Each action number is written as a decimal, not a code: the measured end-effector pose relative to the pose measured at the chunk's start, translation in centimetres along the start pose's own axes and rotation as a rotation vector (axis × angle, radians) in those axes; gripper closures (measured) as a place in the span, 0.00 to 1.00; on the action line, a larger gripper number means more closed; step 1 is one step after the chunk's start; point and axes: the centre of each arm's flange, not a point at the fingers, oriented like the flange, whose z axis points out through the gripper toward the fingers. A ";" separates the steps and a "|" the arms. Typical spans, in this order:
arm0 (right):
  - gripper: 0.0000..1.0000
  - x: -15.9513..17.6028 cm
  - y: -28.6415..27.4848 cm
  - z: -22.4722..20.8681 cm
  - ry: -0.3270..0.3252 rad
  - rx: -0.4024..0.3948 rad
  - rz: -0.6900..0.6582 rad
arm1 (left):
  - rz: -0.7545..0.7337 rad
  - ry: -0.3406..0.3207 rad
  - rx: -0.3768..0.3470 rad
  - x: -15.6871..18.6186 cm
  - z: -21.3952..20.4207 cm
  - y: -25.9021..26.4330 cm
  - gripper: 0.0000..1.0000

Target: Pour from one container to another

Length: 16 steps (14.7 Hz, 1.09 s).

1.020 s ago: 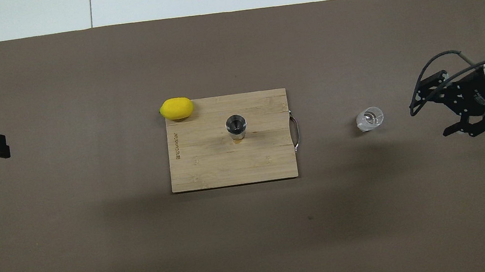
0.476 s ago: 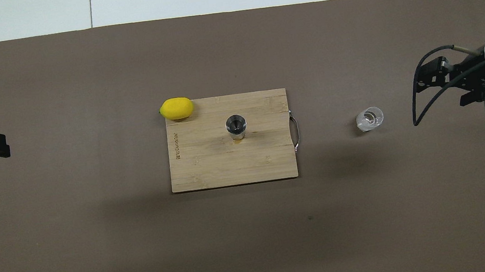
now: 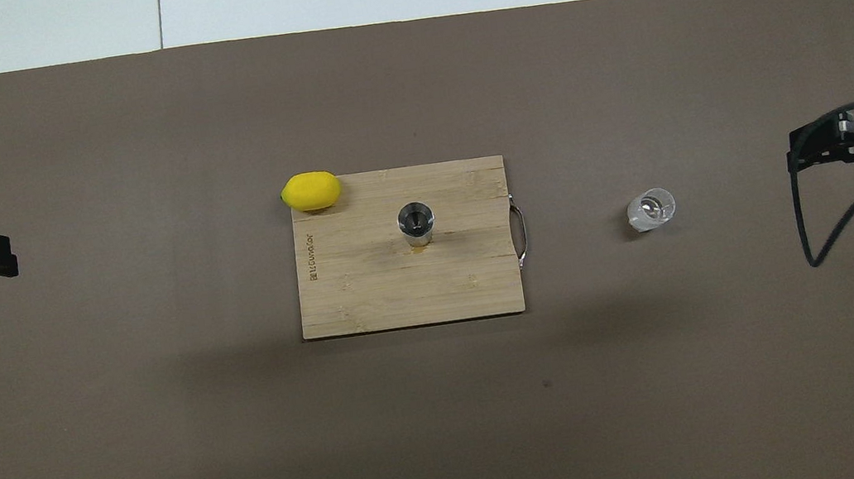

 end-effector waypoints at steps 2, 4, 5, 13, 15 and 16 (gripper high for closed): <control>0.00 -0.7 0.1 -2.5 -0.011 -0.003 -0.009 | -0.002 0.000 0.000 0.0 0.0 0.0 0.00; 0.00 -0.8 0.0 -3.3 -0.005 -0.003 -0.012 | -0.009 0.000 0.000 0.0 0.0 0.1 0.00; 0.00 -0.8 -0.1 -3.3 -0.005 -0.004 -0.014 | -0.011 0.000 0.000 0.0 0.0 0.1 0.00; 0.00 -0.7 0.2 -3.2 -0.011 -0.006 -0.075 | -0.016 0.000 0.000 0.0 0.0 0.2 0.00; 0.00 -0.7 0.3 -3.1 -0.012 -0.006 -0.076 | -0.016 0.000 0.000 0.0 0.0 0.2 0.00; 0.00 -0.6 0.2 -3.0 -0.013 -0.006 -0.076 | -0.016 0.000 0.000 0.0 0.0 0.2 0.00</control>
